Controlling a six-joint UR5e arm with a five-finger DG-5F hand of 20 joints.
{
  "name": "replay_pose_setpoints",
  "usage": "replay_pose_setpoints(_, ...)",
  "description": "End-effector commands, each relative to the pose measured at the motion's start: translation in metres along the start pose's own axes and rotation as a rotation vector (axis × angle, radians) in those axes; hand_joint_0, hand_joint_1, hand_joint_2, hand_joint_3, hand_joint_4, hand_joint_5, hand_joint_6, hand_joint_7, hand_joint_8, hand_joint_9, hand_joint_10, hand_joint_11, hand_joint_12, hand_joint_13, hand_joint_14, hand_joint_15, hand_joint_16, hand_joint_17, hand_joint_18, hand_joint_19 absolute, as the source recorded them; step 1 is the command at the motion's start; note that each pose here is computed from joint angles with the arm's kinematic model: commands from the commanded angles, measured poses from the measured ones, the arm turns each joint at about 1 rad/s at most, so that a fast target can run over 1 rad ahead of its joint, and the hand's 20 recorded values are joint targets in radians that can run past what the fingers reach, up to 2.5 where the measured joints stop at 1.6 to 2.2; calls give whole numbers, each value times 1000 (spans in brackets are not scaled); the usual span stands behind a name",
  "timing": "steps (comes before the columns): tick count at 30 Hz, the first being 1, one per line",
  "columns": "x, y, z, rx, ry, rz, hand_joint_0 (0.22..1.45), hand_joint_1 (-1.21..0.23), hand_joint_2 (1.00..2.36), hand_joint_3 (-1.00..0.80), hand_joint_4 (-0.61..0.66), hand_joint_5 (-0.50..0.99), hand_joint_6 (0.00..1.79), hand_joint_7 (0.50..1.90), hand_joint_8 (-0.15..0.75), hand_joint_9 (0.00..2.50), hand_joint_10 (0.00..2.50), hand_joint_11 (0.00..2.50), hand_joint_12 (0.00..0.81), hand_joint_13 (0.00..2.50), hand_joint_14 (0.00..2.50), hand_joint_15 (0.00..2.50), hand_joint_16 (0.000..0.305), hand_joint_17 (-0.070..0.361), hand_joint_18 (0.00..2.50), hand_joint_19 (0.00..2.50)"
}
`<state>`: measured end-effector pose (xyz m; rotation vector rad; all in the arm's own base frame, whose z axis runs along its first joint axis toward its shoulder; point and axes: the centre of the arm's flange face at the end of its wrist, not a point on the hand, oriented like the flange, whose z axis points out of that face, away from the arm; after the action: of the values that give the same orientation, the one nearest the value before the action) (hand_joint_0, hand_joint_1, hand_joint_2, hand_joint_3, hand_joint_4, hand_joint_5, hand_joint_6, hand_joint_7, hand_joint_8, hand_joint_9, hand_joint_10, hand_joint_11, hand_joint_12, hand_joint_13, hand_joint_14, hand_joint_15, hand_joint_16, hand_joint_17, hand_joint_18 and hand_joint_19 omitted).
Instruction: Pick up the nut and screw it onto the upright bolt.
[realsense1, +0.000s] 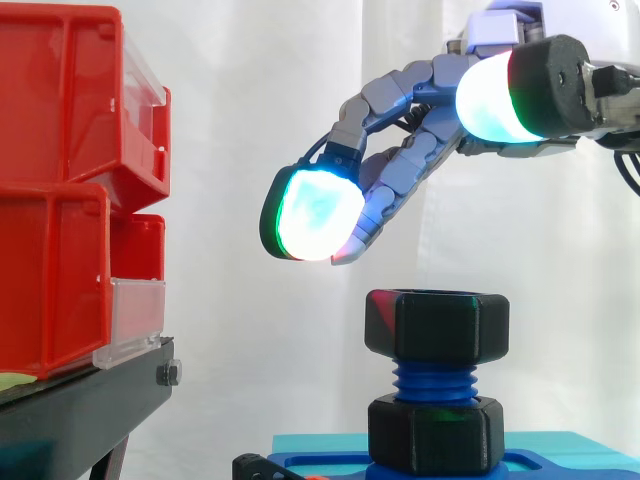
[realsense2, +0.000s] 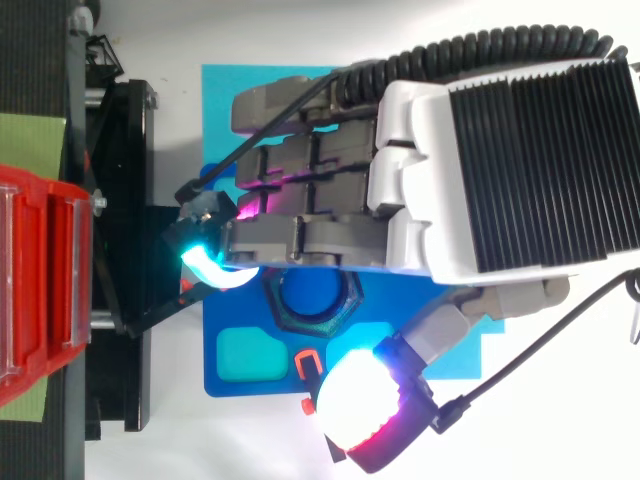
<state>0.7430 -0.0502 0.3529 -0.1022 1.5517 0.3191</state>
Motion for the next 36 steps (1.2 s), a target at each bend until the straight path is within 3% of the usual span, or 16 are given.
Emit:
replay_pose_setpoints(1,0,2,1,1,2,1,503,-199,1000,-500,176,-119,501,609,205,764,0,0,229,697,0,0,29,66,447,55)
replay_pose_setpoints(11,5,6,3,2,11,3,502,-197,1000,-500,175,-117,501,624,210,757,0,0,230,700,0,0,29,66,443,52)
replay_pose_setpoints(19,21,5,-2,5,35,13,502,-196,1000,-500,178,-106,502,727,220,756,0,0,231,702,0,0,29,66,442,55)
replay_pose_setpoints(26,22,4,-4,7,44,18,503,-196,1000,-500,184,-98,503,786,227,765,0,0,231,712,0,0,29,65,453,66)
replay_pose_setpoints(30,22,2,-5,9,46,18,505,-198,1000,-500,209,-90,503,834,226,764,0,0,234,718,0,0,29,65,464,66)
replay_pose_setpoints(36,22,-2,-7,15,55,20,509,-206,1000,-500,229,-68,504,1018,232,778,0,0,233,732,0,0,28,62,479,83)
